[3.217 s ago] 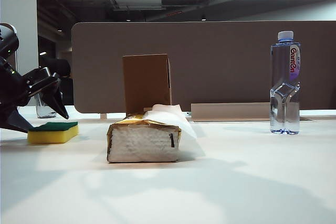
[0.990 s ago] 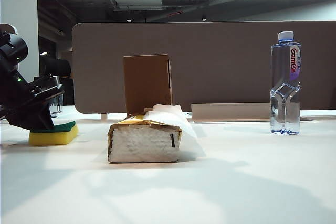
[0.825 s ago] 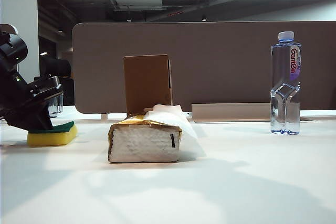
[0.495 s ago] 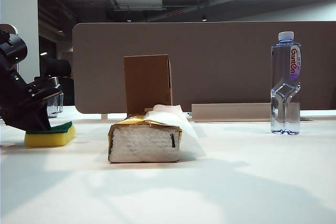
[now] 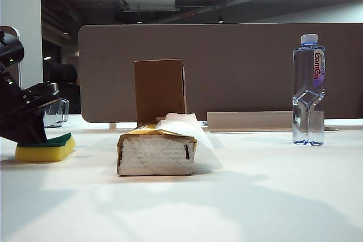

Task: Move the sponge from left to right to wipe the table, avoiding obstacles on the table, and finally reaching the bottle of mineral water.

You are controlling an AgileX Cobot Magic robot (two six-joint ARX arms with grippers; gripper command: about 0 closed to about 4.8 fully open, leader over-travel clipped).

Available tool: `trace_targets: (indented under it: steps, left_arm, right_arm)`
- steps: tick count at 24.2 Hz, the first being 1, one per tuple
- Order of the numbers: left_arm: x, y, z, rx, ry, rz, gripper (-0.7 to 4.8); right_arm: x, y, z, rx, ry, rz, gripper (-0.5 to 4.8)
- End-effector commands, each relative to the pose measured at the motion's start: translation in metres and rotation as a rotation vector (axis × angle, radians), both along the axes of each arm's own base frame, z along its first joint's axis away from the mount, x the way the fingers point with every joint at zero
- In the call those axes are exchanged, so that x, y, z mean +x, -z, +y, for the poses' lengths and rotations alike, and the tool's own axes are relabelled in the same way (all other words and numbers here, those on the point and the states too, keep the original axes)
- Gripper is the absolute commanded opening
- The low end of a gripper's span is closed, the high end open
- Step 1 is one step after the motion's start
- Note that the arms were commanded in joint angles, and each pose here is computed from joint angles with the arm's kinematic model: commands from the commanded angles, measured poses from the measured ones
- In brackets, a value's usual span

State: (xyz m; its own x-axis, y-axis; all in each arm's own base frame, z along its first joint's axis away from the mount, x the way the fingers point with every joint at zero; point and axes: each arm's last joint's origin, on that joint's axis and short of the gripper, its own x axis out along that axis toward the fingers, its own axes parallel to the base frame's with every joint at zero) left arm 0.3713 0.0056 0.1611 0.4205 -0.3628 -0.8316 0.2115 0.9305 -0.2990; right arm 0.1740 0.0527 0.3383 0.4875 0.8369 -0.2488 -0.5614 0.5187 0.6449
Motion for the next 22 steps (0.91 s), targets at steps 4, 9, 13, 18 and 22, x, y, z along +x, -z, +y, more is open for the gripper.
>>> trace_targets:
  steps: [4, 9, 13, 18, 22]
  left_arm:
    - [-0.037, 0.026, -0.007, 0.024, 0.015, 0.187, -0.06]
    - [-0.053, 0.024, -0.011, 0.026, 0.025, 0.174, -0.06]
    - [-0.062, 0.021, -0.013, 0.022, 0.024, 0.173, -0.06]
    - [-0.075, 0.017, -0.014, 0.023, 0.03, 0.167, -0.06]
    - [-0.085, 0.014, -0.015, 0.023, 0.033, 0.164, -0.06]
  right_arm:
    - [0.0, -0.003, 0.0, 0.001, -0.004, -0.023, 3.64]
    - [0.0, -0.003, 0.0, 0.001, -0.004, -0.024, 3.64]
    - [0.0, -0.003, 0.0, 0.001, -0.004, -0.024, 3.64]
    - [0.0, -0.003, 0.0, 0.003, -0.008, -0.024, 3.64]
    - [0.0, -0.003, 0.0, 0.003, -0.008, -0.023, 3.64]
